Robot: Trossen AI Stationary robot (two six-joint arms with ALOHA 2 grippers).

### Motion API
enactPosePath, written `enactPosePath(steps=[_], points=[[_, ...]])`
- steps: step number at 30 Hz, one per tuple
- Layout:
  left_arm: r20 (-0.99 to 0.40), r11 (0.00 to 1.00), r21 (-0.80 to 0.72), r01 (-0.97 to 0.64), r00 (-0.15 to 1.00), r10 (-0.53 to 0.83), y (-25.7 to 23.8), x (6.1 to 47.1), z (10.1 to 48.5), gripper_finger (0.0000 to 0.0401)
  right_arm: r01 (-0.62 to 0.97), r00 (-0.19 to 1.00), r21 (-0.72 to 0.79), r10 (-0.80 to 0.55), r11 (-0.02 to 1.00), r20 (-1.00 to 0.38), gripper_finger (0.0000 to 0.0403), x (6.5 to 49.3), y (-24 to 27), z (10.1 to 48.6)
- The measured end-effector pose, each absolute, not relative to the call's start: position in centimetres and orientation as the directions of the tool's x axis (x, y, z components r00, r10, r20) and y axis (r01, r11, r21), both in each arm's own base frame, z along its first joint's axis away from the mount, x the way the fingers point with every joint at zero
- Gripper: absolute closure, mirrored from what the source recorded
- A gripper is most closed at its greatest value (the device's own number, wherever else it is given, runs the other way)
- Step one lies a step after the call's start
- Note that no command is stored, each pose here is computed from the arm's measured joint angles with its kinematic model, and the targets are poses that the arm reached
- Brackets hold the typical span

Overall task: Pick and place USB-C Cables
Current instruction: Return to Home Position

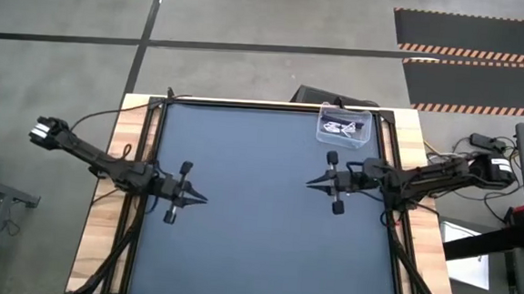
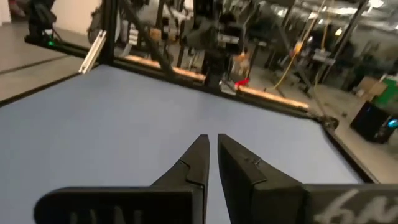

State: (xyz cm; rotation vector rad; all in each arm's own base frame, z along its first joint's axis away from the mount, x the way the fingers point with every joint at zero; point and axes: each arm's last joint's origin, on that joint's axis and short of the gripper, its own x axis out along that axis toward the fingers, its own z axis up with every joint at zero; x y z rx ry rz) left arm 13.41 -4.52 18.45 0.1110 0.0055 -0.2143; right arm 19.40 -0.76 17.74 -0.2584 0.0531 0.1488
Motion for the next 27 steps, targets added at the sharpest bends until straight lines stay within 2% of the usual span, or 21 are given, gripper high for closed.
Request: enactPosePath(steps=[4,6,13,18,27], points=[[0.021,0.986,0.110,0.123,0.992,-0.126,-3.9,12.4,16.9,0.0388,-0.121,0.993,-0.255,0.118,0.959,-0.027,0.0388,18.0,-1.0,17.0],[0.007,0.990,0.119,0.074,0.997,-0.075,-3.6,12.2,16.9,0.0388,-0.102,0.995,-0.247,0.101,0.964,-0.016,0.0391,17.4,-1.3,16.8],[0.104,0.978,0.210,-0.022,0.995,0.000,-3.1,11.4,17.9,0.0388,-0.051,0.995,-0.256,0.071,0.965,0.069,0.0392,15.2,-1.5,16.5],[0.103,0.944,0.327,-0.042,0.995,0.009,-3.0,11.2,17.9,0.0388,-0.023,0.988,-0.310,0.070,0.950,0.141,0.0392,14.5,-1.4,17.6],[0.085,0.942,0.335,-0.036,0.996,0.008,-3.1,11.4,17.7,0.0388,0.080,0.920,-0.383,0.080,0.920,0.384,0.0392,12.2,-1.1,20.6]])
